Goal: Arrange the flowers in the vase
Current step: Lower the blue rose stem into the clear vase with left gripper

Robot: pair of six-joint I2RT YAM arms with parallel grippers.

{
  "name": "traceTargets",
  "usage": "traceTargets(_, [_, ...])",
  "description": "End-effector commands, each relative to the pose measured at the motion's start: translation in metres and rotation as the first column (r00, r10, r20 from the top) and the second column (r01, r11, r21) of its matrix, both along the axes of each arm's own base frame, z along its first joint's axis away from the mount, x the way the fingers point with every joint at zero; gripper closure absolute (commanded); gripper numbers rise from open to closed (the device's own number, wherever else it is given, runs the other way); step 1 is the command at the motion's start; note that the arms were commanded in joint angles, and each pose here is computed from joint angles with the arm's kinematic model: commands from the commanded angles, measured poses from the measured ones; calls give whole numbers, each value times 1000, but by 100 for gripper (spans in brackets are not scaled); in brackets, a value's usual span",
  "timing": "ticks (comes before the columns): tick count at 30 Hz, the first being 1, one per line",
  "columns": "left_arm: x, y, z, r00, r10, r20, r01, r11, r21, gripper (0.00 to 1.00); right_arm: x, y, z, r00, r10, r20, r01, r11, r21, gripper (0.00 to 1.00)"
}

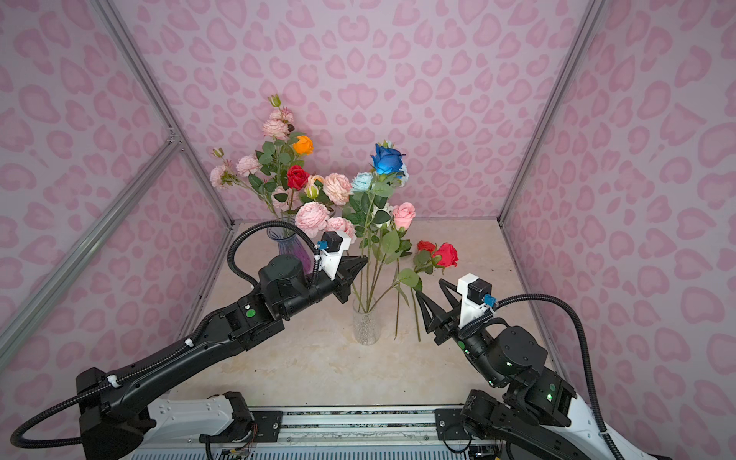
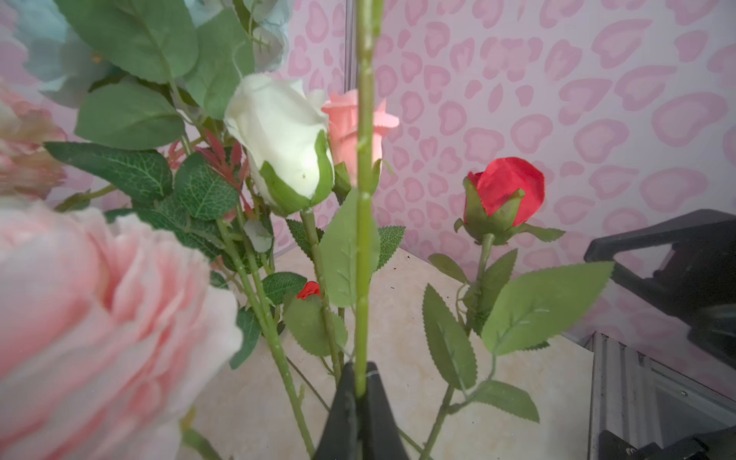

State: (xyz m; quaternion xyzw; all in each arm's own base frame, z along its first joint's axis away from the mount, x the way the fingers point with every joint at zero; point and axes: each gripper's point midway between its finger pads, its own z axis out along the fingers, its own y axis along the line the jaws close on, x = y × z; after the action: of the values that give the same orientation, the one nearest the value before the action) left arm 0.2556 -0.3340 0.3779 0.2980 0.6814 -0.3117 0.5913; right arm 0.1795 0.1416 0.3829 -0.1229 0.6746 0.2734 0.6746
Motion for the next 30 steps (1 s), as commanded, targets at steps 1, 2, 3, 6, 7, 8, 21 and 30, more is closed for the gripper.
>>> traceTargets(1, [2, 1, 4, 1000, 15, 9, -14, 999, -43, 88, 3, -8, -3, 999, -45, -6, 45, 999, -13, 36])
traceTargets(2, [2, 1, 1, 1000, 15, 3, -15, 999, -42, 81, 3, -10, -3, 999, -52, -8, 51, 999, -15, 35])
traceTargets(3, [1, 2, -3, 1000, 15, -6, -15, 999, -36, 75, 3, -11, -4, 998, -56, -11, 56, 998, -18, 35])
traceTargets(6, [-1, 8, -7, 1000, 25, -11, -26, 999, -34, 69, 5, -16, -7, 996, -89, -24, 89, 996, -28, 35])
traceTargets(7, [-1, 9, -8, 1000, 27, -11, -27, 999, -33, 66, 6, -18, -8, 995, -99, -28, 98, 995, -32, 35])
traceTargets(8, [-2, 11, -7, 999, 31, -12, -31, 999, -39, 65, 7, -19, -9, 994, -107, -34, 106, 994, -36, 35])
traceTargets(21, [-13, 42, -4, 996, 89, 5, -89, 994, -63, 55, 12, -20, -37, 978, -147, -148, 133, 986, -103, 45])
traceTargets(30, [-19, 52, 2, 995, 96, 12, -94, 992, -84, 55, 8, -12, -59, 967, -112, -229, 85, 988, -126, 82])
